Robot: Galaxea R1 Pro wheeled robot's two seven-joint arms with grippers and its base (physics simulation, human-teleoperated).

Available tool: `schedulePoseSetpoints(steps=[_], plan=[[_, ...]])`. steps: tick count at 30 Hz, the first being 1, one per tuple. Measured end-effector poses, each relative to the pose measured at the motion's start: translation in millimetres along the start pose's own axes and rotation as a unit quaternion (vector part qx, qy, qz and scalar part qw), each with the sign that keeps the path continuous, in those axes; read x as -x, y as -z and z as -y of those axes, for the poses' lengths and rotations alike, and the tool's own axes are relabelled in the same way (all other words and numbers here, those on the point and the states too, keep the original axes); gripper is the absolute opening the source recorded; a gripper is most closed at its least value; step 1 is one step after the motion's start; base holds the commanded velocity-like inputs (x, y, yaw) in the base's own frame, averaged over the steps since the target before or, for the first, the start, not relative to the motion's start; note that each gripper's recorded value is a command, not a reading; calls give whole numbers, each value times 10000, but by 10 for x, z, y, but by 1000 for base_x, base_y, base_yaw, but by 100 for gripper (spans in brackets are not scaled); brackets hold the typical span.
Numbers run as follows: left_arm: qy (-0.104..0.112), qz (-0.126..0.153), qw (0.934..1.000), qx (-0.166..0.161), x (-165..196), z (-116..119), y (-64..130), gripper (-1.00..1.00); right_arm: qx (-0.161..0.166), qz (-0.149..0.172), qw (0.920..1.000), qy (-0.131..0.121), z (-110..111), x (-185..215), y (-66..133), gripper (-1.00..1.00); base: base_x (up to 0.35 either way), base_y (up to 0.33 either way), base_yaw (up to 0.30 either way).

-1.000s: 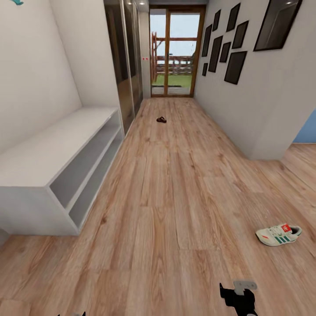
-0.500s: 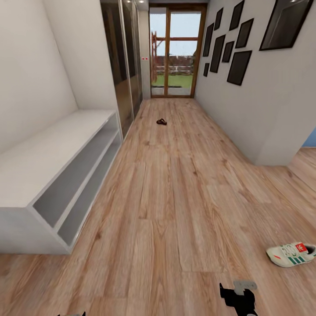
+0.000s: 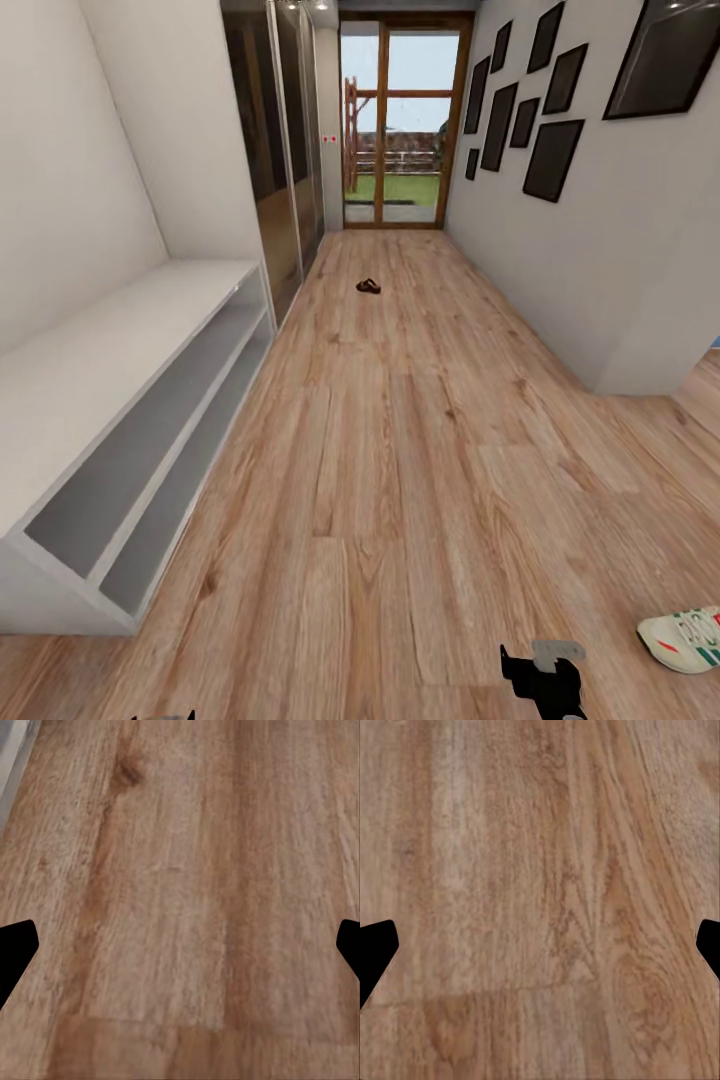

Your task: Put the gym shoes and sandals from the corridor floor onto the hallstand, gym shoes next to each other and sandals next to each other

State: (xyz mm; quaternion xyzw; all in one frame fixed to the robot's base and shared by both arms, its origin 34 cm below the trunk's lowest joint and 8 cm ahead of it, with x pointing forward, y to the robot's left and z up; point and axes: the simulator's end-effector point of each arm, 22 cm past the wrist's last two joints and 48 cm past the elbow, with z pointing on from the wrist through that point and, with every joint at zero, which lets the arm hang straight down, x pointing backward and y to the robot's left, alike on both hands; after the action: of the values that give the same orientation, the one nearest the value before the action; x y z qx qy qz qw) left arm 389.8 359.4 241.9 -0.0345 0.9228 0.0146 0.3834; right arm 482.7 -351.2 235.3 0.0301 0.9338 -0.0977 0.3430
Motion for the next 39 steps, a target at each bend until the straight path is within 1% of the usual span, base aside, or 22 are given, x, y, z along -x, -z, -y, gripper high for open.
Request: schedulePoseSetpoints(steps=[11, 24, 39], plan=[[5, 73, 10000, -5, 63, 6, -2, 100, -1, 72, 10000, -15, 3, 72, 13, 100, 339, 0, 0], [7, 82, 10000, -9, 69, 12, -2, 100, 20, 79, 10000, -15, -2, 78, 16, 100, 339, -2, 0], [8, 83, 10000, -8, 71, 12, -3, 100, 6, 31, 10000, -3, 25, -5, 43, 100, 339, -69, 0]])
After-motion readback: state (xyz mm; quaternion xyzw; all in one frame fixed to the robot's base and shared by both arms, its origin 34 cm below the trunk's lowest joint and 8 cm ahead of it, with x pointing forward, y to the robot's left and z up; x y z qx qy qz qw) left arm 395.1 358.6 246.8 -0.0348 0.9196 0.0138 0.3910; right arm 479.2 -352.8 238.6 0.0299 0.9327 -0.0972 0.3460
